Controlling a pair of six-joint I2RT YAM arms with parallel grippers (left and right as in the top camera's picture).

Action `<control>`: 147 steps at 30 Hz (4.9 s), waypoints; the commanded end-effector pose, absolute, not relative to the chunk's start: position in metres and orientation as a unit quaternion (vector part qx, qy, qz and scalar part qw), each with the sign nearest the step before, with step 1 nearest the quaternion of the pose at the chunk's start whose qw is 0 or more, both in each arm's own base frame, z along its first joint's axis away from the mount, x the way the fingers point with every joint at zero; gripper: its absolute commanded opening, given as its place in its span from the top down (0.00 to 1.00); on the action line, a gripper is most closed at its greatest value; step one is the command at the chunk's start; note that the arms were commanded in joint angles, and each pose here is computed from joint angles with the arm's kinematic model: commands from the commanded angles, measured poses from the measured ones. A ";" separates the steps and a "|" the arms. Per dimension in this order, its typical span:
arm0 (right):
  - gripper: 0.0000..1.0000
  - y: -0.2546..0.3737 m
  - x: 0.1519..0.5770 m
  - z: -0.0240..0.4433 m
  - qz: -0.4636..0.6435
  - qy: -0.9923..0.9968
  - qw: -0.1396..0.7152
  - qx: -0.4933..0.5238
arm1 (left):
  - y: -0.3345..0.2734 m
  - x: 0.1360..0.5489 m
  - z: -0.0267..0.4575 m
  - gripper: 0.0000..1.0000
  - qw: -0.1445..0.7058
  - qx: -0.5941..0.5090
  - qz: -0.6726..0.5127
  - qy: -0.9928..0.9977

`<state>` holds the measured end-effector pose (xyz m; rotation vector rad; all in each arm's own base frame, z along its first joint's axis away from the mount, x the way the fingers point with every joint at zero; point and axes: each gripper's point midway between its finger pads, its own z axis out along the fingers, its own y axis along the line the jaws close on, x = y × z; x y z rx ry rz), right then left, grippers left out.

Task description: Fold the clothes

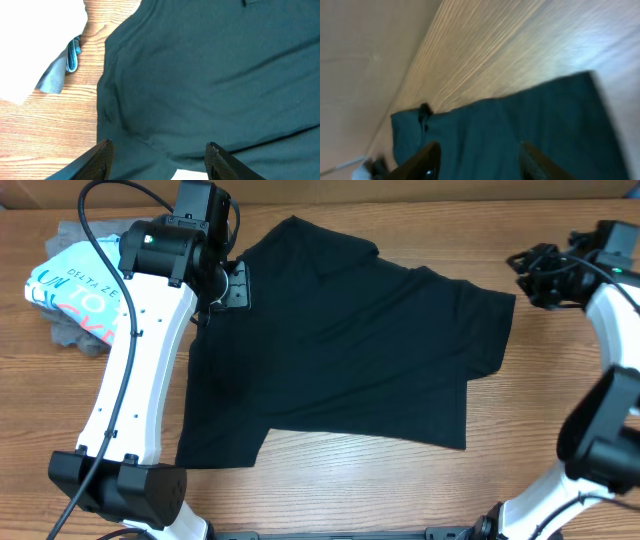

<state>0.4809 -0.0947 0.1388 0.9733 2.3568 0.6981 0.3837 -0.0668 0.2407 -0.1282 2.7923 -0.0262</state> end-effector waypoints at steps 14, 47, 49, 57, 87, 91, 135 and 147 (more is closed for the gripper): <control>0.33 -0.143 0.494 0.019 0.093 0.924 0.225 0.295 | -0.062 0.384 0.247 0.37 0.182 -0.043 -0.002 0.982; 0.96 -0.181 0.593 0.100 0.161 0.831 0.405 0.345 | -0.064 0.390 0.249 0.33 0.193 -0.049 -0.008 0.980; 0.41 -0.182 0.599 0.116 0.161 0.830 0.416 0.334 | -0.064 0.390 0.249 0.32 0.194 -0.051 -0.009 0.980; 0.04 -0.171 0.563 0.184 0.151 0.863 0.387 0.287 | -0.063 0.390 0.249 0.33 0.195 -0.051 -0.008 0.979; 0.28 -0.115 0.300 0.016 0.086 0.889 -0.083 0.443 | 0.012 0.316 0.316 0.19 0.237 -0.140 0.039 0.961; 0.32 -0.113 0.280 -0.009 0.077 0.883 -0.096 0.453 | 0.013 0.310 0.316 0.19 0.229 -0.138 0.042 0.963; 0.38 -0.138 0.209 0.108 0.022 0.851 -0.024 0.524 | 0.018 0.299 0.311 0.02 0.207 -0.136 0.060 0.967; 0.36 -0.111 0.197 0.068 0.068 0.847 -0.056 0.525 | -0.014 0.274 0.280 0.09 0.118 -0.130 -0.019 0.984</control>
